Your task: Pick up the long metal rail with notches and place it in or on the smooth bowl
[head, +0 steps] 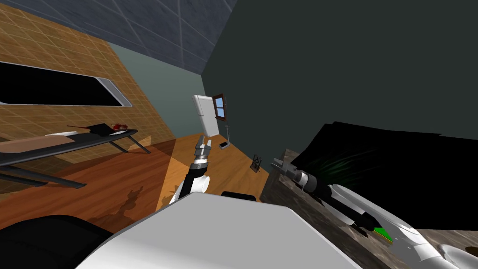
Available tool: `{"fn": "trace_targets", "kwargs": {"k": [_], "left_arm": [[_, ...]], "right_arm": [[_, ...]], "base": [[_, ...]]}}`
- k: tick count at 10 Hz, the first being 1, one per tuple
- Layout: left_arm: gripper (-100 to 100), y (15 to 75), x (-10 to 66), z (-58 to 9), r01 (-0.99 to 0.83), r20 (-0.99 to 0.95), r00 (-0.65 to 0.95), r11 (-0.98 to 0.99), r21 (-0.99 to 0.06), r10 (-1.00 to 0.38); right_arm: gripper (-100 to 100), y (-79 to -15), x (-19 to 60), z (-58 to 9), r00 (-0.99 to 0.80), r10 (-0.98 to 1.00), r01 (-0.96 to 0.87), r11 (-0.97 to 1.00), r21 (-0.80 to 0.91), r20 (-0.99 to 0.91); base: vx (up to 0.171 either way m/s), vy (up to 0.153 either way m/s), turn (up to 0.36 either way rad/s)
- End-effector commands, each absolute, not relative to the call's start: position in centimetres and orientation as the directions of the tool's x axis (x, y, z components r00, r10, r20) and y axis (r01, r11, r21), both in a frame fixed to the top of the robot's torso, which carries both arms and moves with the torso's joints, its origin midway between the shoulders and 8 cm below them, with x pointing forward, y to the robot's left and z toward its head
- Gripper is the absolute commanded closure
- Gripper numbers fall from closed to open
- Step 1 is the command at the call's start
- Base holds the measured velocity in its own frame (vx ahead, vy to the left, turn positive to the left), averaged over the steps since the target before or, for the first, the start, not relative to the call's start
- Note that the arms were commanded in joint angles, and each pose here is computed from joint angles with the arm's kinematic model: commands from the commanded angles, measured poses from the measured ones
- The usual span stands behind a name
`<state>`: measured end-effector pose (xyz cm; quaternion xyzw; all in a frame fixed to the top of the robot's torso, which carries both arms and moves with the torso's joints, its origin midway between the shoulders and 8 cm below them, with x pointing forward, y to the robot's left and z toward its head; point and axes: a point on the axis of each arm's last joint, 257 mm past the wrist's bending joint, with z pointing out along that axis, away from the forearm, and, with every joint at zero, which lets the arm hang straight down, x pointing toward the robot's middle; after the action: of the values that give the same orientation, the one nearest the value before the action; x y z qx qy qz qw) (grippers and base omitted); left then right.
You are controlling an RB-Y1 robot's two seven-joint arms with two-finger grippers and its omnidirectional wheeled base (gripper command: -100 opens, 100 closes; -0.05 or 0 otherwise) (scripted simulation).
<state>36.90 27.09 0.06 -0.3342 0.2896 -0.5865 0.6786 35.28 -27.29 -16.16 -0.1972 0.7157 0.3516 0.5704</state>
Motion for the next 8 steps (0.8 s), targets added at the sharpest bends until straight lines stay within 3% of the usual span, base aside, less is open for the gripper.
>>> {"fn": "trace_targets", "kwargs": {"k": [1,8], "left_arm": [[0,27.1,36.9,0.1,0.602,-0.001,0.144,0.089,-0.793,-0.99],[0,27.1,36.9,0.1,0.602,-0.001,0.144,0.089,-0.793,-0.99]], "right_arm": [[-100,-28.3,34.9,-17.4,-0.293,0.07,-0.683,0.683,0.26,-0.954],[-100,-35.6,31.1,-24.7,-0.457,-0.211,-0.658,0.734,0.168,-0.864]], "base": [[0.025,0.001,0.036],[0.024,-0.006,0.067]]}}
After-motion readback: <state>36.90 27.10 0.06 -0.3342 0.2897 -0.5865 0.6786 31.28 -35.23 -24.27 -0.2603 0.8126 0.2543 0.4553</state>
